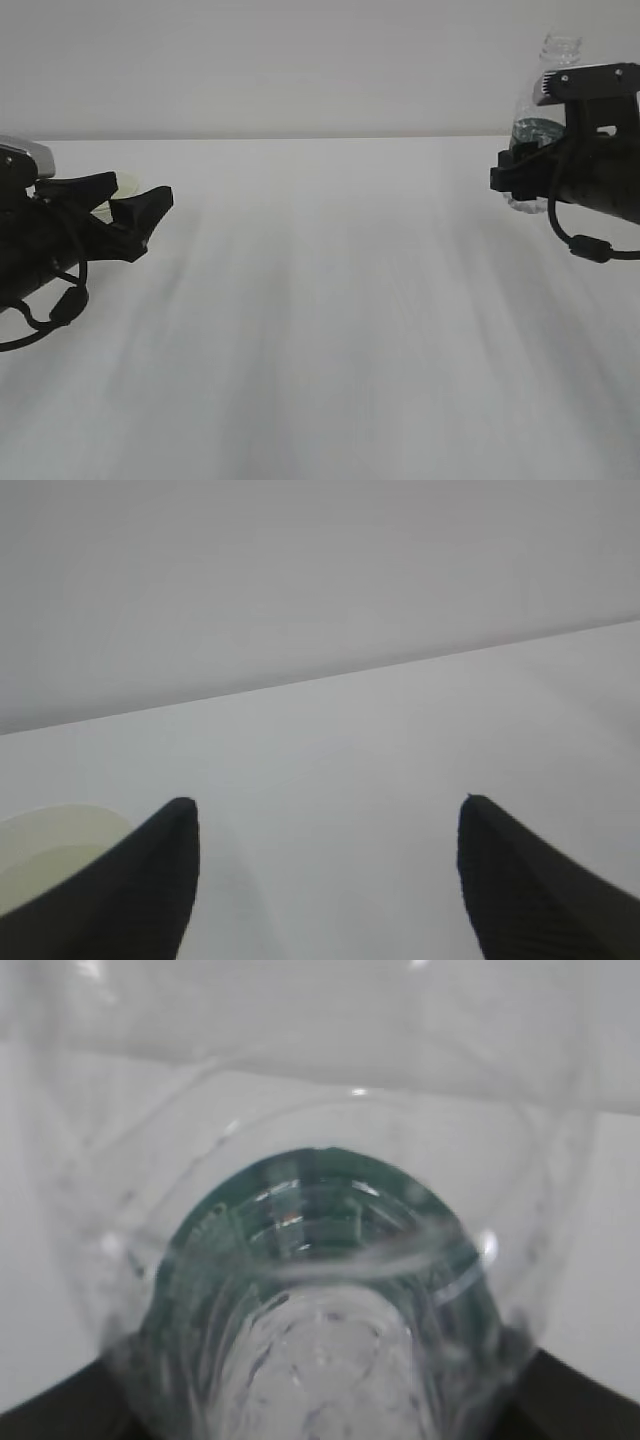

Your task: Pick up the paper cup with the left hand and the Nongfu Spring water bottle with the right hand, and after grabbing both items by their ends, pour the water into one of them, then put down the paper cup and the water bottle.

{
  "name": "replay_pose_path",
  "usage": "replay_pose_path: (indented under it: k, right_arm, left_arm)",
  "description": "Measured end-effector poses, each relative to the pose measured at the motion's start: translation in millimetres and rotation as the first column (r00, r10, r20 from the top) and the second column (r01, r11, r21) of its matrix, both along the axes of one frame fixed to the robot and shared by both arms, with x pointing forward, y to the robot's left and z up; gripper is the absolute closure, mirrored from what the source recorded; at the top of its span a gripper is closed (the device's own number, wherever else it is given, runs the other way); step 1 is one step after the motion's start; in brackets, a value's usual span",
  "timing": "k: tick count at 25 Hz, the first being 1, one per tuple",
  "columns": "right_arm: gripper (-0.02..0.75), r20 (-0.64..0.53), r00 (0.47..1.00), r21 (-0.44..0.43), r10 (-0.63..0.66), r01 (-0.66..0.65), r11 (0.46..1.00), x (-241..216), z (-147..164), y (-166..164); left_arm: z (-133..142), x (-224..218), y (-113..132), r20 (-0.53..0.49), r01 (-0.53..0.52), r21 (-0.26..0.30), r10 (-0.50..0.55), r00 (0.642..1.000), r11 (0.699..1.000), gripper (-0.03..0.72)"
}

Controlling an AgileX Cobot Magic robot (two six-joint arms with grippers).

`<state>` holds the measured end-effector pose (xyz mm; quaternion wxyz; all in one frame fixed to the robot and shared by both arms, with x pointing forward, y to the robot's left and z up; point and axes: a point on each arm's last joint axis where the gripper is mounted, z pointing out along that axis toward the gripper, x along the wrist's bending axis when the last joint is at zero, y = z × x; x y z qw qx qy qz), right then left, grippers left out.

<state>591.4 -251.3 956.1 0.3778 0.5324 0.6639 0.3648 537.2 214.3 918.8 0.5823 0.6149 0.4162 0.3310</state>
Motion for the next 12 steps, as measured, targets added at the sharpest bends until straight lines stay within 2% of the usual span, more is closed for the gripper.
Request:
replay_pose_path:
  k: [12]
  right_arm:
    - [0.297, -0.005, 1.0, -0.011, -0.012, 0.012, 1.0, 10, -37, 0]
  left_arm:
    - [0, 0, 0, 0.001, 0.0, -0.001, 0.0, 1.0, 1.0, 0.115]
